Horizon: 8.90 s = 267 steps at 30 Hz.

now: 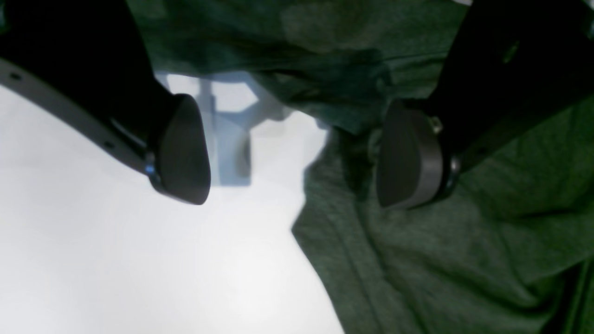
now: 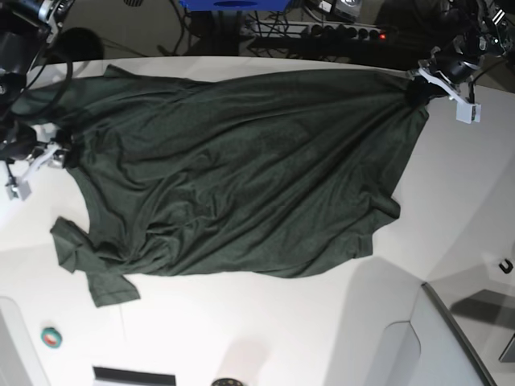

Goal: Layout the t-shirt on the table in an organized manner, then fold the t-shirt properly
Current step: 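Drag the held shirt edge with the right gripper away from the left gripper, then release and regrasp the shirt's hem edge with the right gripper, then lift the shirt with both grippers and swing it to lay flat, then lower the shirt onto the table with both grippers holding its edge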

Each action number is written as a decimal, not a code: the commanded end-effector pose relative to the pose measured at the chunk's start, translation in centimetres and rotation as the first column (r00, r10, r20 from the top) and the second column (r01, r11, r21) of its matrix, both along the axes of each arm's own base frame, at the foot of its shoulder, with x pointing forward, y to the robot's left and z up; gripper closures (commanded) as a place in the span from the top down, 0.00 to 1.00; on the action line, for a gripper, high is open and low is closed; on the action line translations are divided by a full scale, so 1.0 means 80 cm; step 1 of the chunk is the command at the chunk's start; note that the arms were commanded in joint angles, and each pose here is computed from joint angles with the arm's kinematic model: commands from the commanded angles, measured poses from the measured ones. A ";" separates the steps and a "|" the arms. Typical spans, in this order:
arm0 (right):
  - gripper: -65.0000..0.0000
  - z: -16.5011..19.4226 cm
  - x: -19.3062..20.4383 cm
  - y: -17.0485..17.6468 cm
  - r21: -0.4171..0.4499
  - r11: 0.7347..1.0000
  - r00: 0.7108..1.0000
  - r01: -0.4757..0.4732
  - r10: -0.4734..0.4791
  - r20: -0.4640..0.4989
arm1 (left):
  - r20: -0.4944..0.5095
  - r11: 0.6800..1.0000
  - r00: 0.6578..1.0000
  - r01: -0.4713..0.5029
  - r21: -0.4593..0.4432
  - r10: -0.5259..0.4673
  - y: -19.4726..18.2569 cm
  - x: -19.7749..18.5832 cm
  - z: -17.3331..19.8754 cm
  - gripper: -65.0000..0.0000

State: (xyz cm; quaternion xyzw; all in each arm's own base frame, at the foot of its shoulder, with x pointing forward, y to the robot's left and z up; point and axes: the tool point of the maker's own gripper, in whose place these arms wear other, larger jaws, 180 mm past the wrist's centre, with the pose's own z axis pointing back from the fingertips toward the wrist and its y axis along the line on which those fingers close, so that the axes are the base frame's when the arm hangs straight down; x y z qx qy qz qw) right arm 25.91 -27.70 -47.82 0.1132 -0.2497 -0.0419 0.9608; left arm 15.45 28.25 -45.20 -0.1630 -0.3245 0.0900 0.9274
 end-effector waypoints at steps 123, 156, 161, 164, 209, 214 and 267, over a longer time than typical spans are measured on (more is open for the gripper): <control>0.71 0.044 0.000 0.003 -0.304 0.951 0.999 -0.048 0.051 0.003 | 0.050 0.998 0.998 0.034 0.046 -0.036 0.010 0.004 0.026 0.00; 0.74 -0.036 -0.083 0.152 0.295 0.941 0.973 -0.164 0.204 -0.110 | 0.059 0.995 0.997 0.047 0.084 -0.052 0.027 0.013 0.037 0.00; 0.72 -0.038 -0.085 0.166 0.301 0.932 0.963 -0.200 0.243 -0.114 | 0.058 0.995 0.997 0.049 0.083 -0.054 0.026 0.013 0.037 0.00; 0.55 -0.038 -0.085 0.166 0.300 0.933 0.964 -0.200 0.243 -0.112 | 0.058 0.995 0.997 0.049 0.083 -0.054 0.026 0.013 0.037 0.00; 0.01 0.380 0.325 0.036 -0.377 0.868 0.789 -0.324 0.468 0.399 | -0.077 0.361 0.870 0.280 0.890 -0.487 -0.020 0.438 0.347 0.00; 0.01 0.543 0.351 0.006 -0.477 0.859 0.698 -0.184 0.456 0.552 | 0.064 0.317 0.859 0.118 0.941 -0.508 -0.056 0.490 0.487 0.00; 0.01 0.059 -0.059 0.106 -0.210 0.835 0.859 -0.508 0.511 -0.045 | -0.549 0.397 0.750 0.661 0.637 -0.369 0.043 0.048 0.037 0.00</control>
